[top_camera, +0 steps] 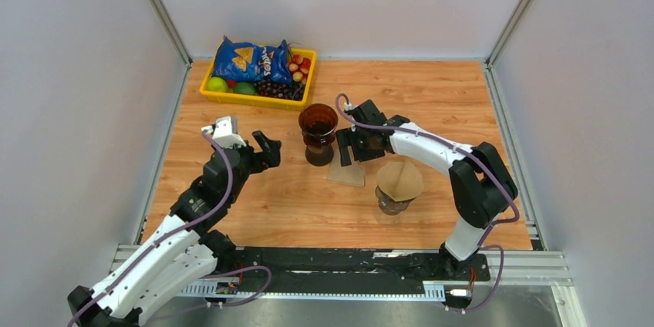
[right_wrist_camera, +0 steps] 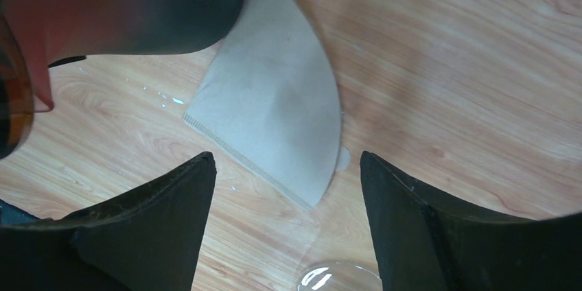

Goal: Place the coffee filter in the dripper

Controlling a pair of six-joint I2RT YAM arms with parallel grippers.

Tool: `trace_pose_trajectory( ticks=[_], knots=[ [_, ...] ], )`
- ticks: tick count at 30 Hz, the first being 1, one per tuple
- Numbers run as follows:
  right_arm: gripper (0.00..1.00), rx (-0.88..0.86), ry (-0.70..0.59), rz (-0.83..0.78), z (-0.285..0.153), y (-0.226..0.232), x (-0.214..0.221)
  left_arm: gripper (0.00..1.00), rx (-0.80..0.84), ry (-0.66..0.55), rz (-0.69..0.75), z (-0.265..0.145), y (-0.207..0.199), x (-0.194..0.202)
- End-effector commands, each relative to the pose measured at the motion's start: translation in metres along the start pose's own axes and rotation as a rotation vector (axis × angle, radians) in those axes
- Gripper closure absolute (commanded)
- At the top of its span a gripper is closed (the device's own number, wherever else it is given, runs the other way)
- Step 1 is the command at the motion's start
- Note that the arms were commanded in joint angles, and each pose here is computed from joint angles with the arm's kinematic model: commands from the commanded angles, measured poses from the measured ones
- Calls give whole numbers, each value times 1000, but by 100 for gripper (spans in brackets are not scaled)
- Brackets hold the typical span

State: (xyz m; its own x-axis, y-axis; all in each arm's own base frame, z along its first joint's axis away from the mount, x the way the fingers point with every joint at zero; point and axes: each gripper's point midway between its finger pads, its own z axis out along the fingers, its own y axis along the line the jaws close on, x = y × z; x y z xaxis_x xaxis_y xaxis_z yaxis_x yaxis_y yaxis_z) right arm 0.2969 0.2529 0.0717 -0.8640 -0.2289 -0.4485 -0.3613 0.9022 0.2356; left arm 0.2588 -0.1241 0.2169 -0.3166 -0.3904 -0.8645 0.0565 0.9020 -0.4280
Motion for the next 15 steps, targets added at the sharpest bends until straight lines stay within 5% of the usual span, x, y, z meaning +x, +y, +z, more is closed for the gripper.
trace_pose_trajectory(
  ticks=[1, 15],
  knots=[
    [21, -8, -29, -67, 10, 9, -2, 0, -43, -36, -36, -14, 14, -8],
    [23, 171, -92, -56, 25, -21, -2, 0, -148, -115, -47, -32, 39, -25]
  ],
)
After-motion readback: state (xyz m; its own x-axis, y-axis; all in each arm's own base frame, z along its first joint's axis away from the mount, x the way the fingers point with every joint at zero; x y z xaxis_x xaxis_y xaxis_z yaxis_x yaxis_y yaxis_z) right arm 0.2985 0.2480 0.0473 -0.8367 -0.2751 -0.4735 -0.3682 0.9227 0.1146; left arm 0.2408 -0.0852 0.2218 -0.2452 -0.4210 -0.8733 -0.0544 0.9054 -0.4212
